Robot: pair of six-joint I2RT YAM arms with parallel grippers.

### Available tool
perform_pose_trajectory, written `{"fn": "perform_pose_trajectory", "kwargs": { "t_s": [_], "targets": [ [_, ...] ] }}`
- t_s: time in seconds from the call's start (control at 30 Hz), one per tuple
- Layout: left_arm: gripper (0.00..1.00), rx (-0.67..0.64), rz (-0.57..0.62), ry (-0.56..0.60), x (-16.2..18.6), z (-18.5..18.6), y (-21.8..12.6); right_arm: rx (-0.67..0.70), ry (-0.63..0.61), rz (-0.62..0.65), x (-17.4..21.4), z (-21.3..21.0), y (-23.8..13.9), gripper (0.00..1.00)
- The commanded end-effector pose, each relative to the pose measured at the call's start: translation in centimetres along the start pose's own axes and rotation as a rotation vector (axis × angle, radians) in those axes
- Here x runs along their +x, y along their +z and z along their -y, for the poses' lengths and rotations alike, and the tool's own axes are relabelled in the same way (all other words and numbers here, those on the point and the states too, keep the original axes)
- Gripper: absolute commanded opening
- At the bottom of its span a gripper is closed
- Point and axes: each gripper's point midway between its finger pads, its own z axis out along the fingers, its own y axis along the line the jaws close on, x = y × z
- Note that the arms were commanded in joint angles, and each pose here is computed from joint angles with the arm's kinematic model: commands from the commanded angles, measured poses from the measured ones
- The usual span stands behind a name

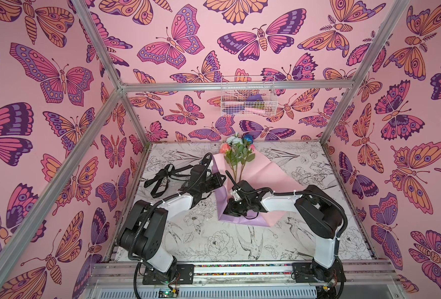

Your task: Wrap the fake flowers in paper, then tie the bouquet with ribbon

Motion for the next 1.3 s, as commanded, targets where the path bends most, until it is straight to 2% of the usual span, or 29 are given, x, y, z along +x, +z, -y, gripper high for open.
{"fn": "perform_pose_trajectory", "kwargs": {
  "t_s": [0.0, 0.2, 0.33, 0.5, 0.67, 0.7, 0.83, 0.93, 1.17, 1.27],
  "targets": [
    [0.0, 0.026, -0.007, 0.035, -0.2, 0.7, 0.6, 0.097, -0.038, 0.068, -0.8, 1.1, -1.9, 0.21],
    [0.0, 0.035, -0.031, 0.036, 0.3, 0.8, 1.4, 0.161, -0.041, 0.137, -1.0, 2.1, -4.0, 0.22],
    [0.0, 0.049, -0.062, 0.045, 1.0, 1.2, 2.2, 0.243, -0.046, 0.226, -1.6, 3.3, -6.6, 0.23],
    [0.0, 0.082, -0.131, 0.061, 3.0, 1.8, 3.5, 0.379, -0.052, 0.334, -2.2, 5.4, -10.1, 0.25],
    [0.0, 0.097, -0.199, 0.045, 5.0, 1.6, 5.0, 0.459, -0.074, 0.424, -2.9, 5.8, -13.3, 0.28],
    [0.04, 0.102, -0.21, 0.04, 5.2, 1.7, 5.3, 0.472, -0.074, 0.435, -3.1, 5.8, -13.7, 0.29],
    [0.39, 0.138, -0.236, 0.025, 6.0, 2.3, 5.6, 0.505, -0.079, 0.462, -3.8, 6.0, -14.6, 0.32],
    [0.5, 0.144, -0.233, 0.019, 6.2, 2.6, 5.1, 0.499, -0.083, 0.466, -4.2, 5.7, -14.7, 0.34],
    [0.5, 0.087, -0.17, -0.056, 6.7, 1.3, 2.6, 0.428, -0.121, 0.448, -4.4, 4.0, -14.2, 0.36],
    [0.45, 0.043, -0.16, -0.111, 7.8, 0.0, 1.1, 0.416, -0.13, 0.44, -4.3, 3.7, -14.1, 0.37]
  ]
}}
